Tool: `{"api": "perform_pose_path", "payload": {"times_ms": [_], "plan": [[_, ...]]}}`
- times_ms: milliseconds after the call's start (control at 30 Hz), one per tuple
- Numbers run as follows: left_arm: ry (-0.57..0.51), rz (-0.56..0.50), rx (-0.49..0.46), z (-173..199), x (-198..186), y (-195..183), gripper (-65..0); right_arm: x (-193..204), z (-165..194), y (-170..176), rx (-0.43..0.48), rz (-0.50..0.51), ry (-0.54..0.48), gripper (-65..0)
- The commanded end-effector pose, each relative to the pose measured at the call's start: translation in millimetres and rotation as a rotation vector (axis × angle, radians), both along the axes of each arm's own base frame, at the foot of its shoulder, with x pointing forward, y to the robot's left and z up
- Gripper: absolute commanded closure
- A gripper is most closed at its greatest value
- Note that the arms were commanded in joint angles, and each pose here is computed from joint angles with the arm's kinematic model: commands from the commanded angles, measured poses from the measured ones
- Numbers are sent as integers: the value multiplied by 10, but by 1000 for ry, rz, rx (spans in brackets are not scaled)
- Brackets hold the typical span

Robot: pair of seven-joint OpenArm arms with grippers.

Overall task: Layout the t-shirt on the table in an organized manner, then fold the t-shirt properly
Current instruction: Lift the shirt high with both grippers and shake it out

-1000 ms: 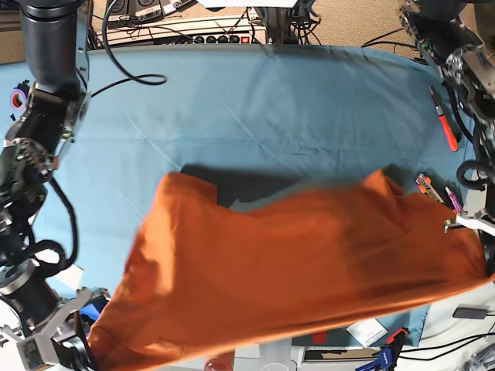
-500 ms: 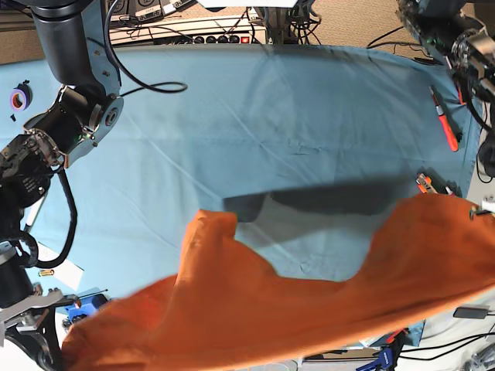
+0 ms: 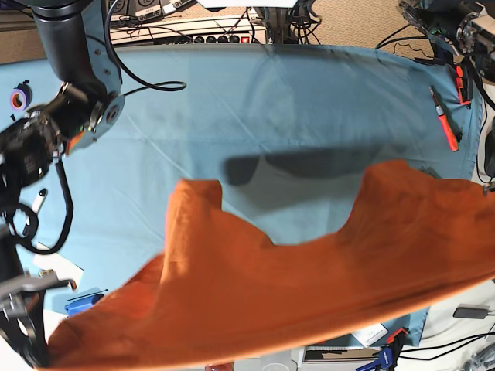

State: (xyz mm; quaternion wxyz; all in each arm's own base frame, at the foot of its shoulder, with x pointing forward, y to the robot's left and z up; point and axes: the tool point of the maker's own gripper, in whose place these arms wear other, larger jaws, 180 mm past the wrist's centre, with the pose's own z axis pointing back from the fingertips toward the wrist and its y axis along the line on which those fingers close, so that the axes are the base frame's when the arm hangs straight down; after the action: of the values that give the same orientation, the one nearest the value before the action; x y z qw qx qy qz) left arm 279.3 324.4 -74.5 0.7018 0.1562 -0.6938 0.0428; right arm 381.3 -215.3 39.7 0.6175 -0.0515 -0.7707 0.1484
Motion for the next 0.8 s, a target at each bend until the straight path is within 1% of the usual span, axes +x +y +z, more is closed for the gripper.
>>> {"api": "perform_pose_path", "payload": {"times_ms": [0,133,267,367,467,567,667,733,767], "plan": [[-25,52,12,97,-61,116,0,-88,149,-143,9,-57,-59,0],[-36,1,15,118,-86,62,0,-304,101,-325,31,-118,-87,0],[-14,-71,-20,19,-91,-59,0,-498,73,-573,74,-186,-113,0],[-8,-71,-18,-2,-102,-59,0,-566,58,-718,106,-220,-119,0],[-20,-77,-8,39,-100,-63,0,-582,41,-782,113,-239,-115,0],[-32,-140,-26,53,-68,-182,0,-424,-116,-816,125,-219,-42,0],[-3,-226,1,-8,37,-403,0,-121,-421,-802,147,-163,86,0],[35,-275,-17,-134,152,-520,0,60,-618,-790,151,-135,158,0],[53,-293,-22,-206,219,-567,0,140,-710,-815,154,-143,188,0]]}}
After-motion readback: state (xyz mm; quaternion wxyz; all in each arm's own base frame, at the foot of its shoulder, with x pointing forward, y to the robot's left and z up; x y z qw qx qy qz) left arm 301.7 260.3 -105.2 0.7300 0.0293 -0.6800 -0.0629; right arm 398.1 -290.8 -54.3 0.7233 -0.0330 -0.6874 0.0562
